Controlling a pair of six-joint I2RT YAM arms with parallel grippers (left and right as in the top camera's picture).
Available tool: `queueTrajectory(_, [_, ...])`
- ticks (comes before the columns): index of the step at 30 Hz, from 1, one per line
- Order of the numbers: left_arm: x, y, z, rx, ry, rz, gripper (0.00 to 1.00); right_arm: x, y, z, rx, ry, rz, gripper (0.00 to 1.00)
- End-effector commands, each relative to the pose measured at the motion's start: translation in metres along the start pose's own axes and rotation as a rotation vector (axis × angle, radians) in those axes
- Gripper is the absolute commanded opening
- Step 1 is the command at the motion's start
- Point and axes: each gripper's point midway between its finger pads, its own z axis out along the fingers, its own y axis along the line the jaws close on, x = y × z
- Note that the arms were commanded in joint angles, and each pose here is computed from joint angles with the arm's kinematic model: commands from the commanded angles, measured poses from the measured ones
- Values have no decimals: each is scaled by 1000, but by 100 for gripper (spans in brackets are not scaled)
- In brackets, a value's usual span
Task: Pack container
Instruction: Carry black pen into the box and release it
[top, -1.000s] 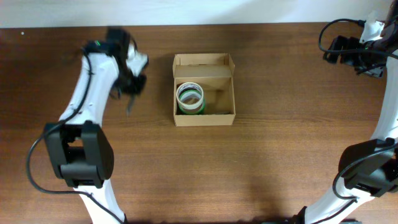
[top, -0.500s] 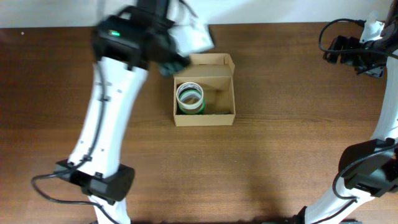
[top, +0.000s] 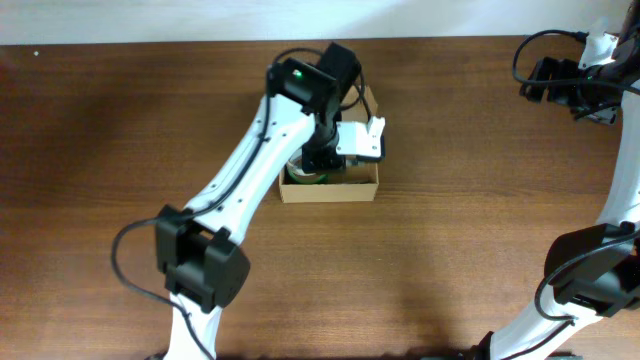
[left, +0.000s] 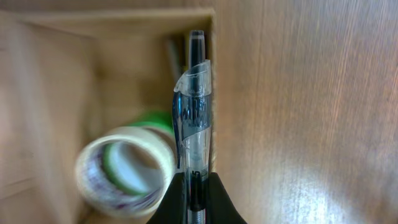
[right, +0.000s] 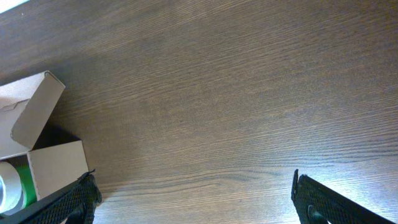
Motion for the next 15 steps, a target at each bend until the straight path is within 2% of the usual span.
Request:
queueTrajectory(1, [4, -3, 21, 49, 25, 18, 2, 1, -2, 2, 6, 8, 8, 99])
queueTrajectory(15, [7, 4, 62, 85, 46, 10, 2, 1, -2, 2, 6, 8, 8, 99])
